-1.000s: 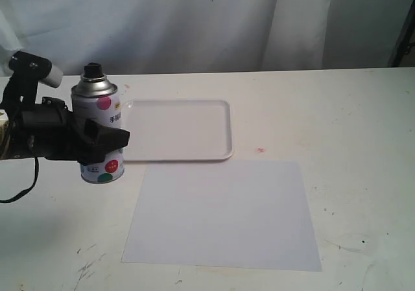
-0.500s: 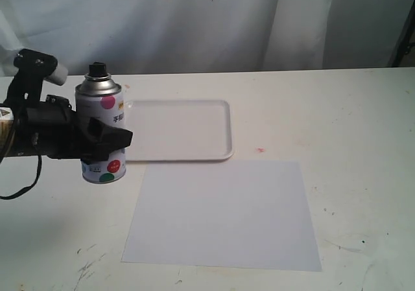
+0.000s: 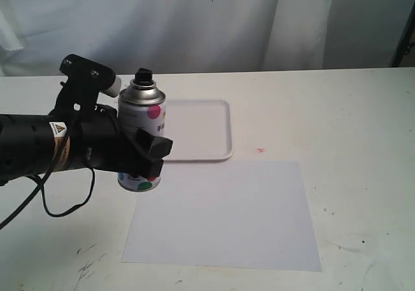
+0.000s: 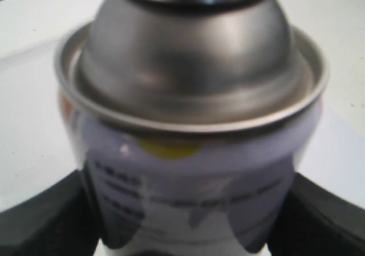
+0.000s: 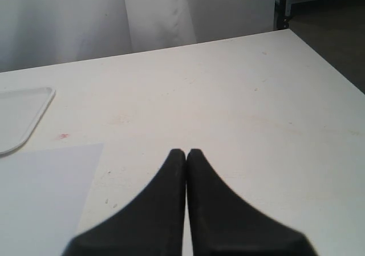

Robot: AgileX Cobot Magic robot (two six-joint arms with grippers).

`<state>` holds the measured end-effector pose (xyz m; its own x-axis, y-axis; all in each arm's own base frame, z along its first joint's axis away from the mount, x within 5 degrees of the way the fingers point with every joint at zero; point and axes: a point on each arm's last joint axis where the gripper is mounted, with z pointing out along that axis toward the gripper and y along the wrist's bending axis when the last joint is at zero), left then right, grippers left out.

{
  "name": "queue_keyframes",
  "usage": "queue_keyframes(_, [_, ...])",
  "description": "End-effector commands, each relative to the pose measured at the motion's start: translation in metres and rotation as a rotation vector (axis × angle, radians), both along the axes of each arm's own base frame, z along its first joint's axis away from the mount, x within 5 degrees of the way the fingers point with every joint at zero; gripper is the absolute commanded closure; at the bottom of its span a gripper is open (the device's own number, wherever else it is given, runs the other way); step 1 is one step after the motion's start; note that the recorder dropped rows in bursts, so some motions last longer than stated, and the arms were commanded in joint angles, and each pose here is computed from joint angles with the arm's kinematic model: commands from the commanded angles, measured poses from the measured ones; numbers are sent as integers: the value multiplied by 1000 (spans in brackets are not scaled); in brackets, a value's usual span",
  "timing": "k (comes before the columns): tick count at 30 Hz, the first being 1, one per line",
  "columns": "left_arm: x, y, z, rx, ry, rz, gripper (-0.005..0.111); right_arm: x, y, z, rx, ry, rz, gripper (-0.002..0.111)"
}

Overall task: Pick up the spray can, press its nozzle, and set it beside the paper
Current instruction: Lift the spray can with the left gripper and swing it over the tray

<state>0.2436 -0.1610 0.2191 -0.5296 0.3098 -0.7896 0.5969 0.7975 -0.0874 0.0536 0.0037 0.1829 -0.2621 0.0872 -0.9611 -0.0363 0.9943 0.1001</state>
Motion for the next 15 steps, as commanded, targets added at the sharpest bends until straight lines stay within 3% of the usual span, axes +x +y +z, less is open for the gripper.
queue_keyframes(1, [-5, -8, 9, -102, 36, -41, 107, 0, 0, -1, 7, -3, -6, 108])
queue_keyframes(8, [-3, -12, 16, -116, -63, -93, 107, 0, 0, -1, 7, -3, -6, 108])
queue_keyframes(15, [7, -2, 9, 82, -178, -73, 107, 0, 0, -1, 7, -3, -6, 108])
